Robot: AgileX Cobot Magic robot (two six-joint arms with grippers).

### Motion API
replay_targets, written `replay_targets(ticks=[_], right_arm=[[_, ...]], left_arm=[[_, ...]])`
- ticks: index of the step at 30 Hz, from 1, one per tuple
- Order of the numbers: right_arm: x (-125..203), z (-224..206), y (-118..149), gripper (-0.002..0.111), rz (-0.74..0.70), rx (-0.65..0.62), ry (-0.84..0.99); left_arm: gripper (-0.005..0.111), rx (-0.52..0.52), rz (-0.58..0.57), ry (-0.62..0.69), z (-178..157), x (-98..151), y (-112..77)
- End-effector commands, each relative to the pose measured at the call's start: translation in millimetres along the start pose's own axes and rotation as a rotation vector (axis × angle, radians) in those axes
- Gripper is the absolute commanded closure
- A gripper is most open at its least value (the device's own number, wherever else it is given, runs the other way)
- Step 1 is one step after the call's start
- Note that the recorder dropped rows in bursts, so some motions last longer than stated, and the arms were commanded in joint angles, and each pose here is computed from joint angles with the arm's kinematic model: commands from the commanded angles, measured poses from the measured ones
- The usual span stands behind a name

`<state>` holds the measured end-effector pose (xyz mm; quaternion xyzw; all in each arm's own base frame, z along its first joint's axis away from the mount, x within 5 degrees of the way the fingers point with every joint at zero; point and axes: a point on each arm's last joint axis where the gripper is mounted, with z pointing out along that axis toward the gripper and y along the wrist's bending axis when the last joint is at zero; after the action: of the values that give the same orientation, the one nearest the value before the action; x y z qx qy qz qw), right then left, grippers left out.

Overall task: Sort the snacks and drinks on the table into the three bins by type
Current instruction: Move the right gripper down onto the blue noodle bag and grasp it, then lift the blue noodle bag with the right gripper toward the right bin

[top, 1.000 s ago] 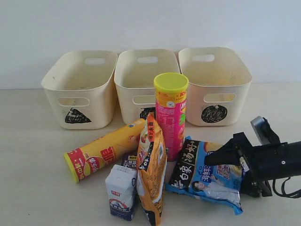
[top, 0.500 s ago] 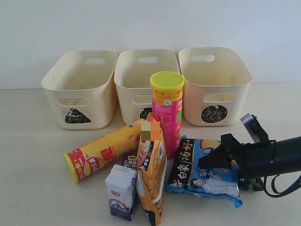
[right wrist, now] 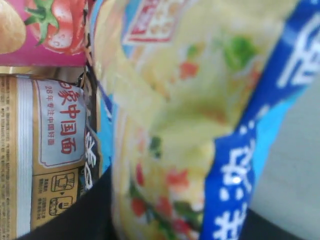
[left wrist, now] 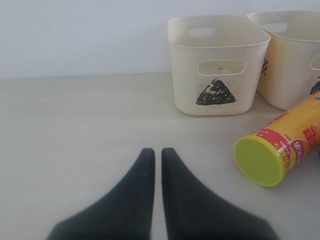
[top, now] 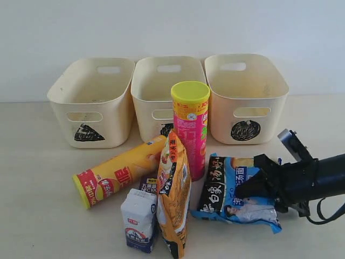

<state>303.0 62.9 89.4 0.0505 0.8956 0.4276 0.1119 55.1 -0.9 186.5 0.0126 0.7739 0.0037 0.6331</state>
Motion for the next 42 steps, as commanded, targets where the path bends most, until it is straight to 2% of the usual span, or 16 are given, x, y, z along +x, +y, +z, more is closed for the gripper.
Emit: replay_targets(ticks=[1,9,22,33,42], right_arm=[[-2,-10,1,0.108,-0.042,0.081,-0.03],[-3,-38,32,0.108,-0.157,0.1,-0.057],[3,-97,84,0.108,-0.354,0.239,-0.202],[19,-153,134,0.108,-0.494,0.293,-0.485],[33,-206,178,0.108,-0.62,0.33,-0.807]], left_arm=[[0.103,0.008,-0.008,-0.017,-1,-2,-0.5],[0.103,0.008,-0.008,-0.017,-1,-2,-0.5],[0.103,0.008,-0.008,-0.017,-1,-2,-0.5],[0.103,0.008,-0.008,-0.017,-1,-2,-0.5],[0.103,0.008,-0.008,-0.017,-1,-2,-0.5]])
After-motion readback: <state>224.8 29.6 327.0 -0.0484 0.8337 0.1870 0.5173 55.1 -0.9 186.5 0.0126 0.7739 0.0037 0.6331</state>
